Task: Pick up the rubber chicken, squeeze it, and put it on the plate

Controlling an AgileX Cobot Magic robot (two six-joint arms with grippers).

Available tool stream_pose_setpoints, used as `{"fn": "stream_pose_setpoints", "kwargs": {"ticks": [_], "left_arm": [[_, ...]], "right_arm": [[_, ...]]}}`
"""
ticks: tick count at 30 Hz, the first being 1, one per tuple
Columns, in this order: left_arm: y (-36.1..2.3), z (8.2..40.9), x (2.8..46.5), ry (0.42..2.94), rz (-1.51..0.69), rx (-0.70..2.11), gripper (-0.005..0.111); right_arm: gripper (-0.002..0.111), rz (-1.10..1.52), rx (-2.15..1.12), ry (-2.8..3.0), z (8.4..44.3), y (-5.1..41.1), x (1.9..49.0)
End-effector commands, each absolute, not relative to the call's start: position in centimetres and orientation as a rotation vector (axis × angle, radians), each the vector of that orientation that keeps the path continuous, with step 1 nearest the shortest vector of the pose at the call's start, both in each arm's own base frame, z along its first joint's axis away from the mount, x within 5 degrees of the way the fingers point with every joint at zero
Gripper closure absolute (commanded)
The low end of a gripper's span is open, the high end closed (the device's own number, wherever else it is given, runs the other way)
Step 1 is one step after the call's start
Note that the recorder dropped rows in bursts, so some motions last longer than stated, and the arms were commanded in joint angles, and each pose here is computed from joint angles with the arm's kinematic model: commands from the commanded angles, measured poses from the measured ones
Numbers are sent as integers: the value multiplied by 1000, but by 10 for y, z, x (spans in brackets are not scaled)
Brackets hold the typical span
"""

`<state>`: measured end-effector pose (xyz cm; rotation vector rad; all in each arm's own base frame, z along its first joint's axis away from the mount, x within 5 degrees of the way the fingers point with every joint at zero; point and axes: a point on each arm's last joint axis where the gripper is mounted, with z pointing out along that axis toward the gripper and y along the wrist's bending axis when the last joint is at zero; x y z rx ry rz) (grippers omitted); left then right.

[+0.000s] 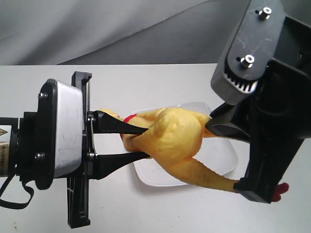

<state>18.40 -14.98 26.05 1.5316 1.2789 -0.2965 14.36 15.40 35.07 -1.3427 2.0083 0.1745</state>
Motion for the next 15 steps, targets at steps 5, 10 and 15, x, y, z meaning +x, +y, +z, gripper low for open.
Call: {"fn": "stream_pose_setpoints", "kwargs": {"ticks": [5, 10, 15], "left_arm": [[-150, 263, 183, 1258, -277, 1539, 103], [-150, 263, 183, 1286, -300, 1518, 62], [-151, 269, 187, 1370, -390, 1356, 14]], "right_arm": [[108, 207, -1318, 1963, 355, 156, 143], [108, 207, -1318, 1963, 355, 156, 143], [108, 207, -1319, 1962, 355, 156, 143]]}}
